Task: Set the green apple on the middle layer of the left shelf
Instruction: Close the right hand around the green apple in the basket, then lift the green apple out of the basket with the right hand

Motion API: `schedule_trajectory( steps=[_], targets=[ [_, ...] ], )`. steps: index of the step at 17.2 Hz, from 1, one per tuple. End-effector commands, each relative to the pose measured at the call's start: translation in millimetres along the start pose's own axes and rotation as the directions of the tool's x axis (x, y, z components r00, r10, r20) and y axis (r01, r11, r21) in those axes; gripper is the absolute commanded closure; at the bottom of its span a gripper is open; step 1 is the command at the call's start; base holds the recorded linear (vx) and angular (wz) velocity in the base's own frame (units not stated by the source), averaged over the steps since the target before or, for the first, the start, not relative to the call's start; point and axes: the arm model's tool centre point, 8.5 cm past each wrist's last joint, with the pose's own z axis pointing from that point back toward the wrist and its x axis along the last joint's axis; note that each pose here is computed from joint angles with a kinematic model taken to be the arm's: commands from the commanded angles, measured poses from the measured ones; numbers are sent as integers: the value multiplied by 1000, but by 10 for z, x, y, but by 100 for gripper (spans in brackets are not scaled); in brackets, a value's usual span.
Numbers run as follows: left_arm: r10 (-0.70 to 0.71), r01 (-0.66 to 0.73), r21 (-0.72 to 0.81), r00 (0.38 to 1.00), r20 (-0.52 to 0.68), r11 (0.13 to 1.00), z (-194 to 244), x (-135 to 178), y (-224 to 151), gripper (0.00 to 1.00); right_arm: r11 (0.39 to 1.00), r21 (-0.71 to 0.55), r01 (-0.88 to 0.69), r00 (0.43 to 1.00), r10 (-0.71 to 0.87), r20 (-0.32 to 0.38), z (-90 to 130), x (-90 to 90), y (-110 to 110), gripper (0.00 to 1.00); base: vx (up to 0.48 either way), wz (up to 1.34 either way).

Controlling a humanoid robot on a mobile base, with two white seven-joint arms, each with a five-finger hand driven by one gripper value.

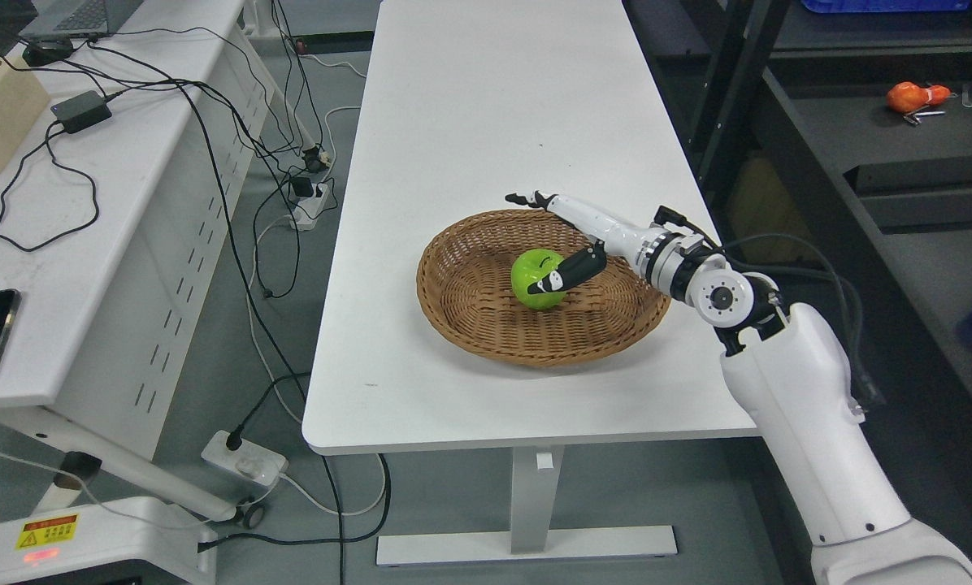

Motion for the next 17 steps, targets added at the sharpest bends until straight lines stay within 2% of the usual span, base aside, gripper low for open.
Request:
schedule_trajectory(
  steps=[1, 4, 8, 12, 13, 14, 16, 17],
  targets=[
    [-3, 3, 19, 1000, 11, 1000, 13, 75, 115, 0, 988, 155, 8, 1000, -6, -18, -341, -61, 678, 0, 108, -25],
    [-3, 3, 19, 1000, 12, 1000, 12, 80, 115, 0, 977, 206, -63, 997, 72, -35, -205, -244, 704, 0, 105, -55],
    [-3, 3, 19, 1000, 11, 1000, 13, 75, 115, 0, 973, 217, -76, 995, 87, -41, -176, -285, 723, 0, 49, -47],
    [-3, 3, 19, 1000, 12, 1000, 12, 80, 115, 0, 974, 193, -122, 989, 135, -55, -181, -301, 683, 19, 20, -1],
    [-3, 3, 19, 1000, 11, 1000, 13, 75, 115, 0, 975, 189, -119, 989, 132, -60, -167, -322, 682, 33, 17, 0],
    [-3, 3, 19, 1000, 12, 1000, 12, 80, 115, 0, 975, 186, -123, 989, 136, -61, -135, -349, 666, 54, 15, 0],
    [-3, 3, 19, 1000, 12, 1000, 12, 80, 115, 0, 972, 168, -162, 986, 168, -21, -62, -339, 581, 77, 0, 0],
    [-3, 3, 19, 1000, 11, 1000, 13, 75, 115, 0, 970, 159, -182, 982, 186, -13, -6, -366, 517, 85, 0, 0]
  ],
)
